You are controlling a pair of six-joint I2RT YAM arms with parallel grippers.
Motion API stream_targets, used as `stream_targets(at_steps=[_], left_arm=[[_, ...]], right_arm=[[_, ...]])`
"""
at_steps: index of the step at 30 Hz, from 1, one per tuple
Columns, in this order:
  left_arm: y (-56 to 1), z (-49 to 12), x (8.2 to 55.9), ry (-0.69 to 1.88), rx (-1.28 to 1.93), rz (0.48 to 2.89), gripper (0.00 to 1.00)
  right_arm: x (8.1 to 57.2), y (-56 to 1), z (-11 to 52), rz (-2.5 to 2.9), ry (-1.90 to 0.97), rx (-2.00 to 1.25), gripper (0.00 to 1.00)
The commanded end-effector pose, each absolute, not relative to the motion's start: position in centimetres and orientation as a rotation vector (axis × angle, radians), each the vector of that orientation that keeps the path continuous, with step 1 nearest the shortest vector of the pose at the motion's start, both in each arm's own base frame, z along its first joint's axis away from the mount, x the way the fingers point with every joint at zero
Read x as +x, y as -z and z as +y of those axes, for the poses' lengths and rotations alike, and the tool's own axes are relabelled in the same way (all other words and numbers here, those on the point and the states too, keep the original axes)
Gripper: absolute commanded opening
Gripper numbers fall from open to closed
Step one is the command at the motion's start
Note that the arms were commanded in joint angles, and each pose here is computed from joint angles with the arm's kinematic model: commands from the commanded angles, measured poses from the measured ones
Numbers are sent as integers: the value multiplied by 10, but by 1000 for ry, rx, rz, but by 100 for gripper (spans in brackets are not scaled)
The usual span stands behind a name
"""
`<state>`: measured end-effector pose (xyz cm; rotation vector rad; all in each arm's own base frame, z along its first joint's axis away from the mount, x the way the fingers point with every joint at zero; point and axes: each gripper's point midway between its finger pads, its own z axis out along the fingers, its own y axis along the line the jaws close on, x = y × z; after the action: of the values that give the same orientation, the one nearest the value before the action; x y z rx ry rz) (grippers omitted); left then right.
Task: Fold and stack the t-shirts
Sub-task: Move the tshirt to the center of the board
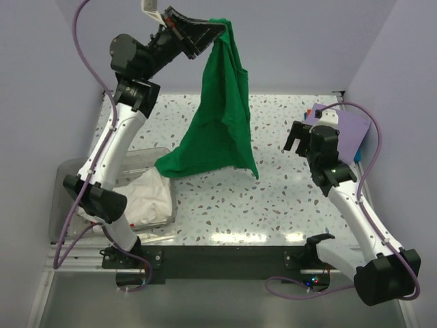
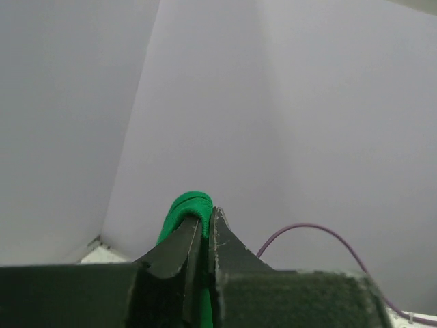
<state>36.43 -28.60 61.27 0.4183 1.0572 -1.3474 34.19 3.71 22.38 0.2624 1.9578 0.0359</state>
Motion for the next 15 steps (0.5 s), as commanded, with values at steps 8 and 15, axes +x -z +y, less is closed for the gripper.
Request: stream_targets(at_steps=[8,15], left_arm=[[-291,-345,472,1080,320,1986,80],[-221,-274,449,610,210,2208,98]], right_arm=[[329,-227,29,1958,-9,287,99],[338,-205,55,2020,-126,191,99]])
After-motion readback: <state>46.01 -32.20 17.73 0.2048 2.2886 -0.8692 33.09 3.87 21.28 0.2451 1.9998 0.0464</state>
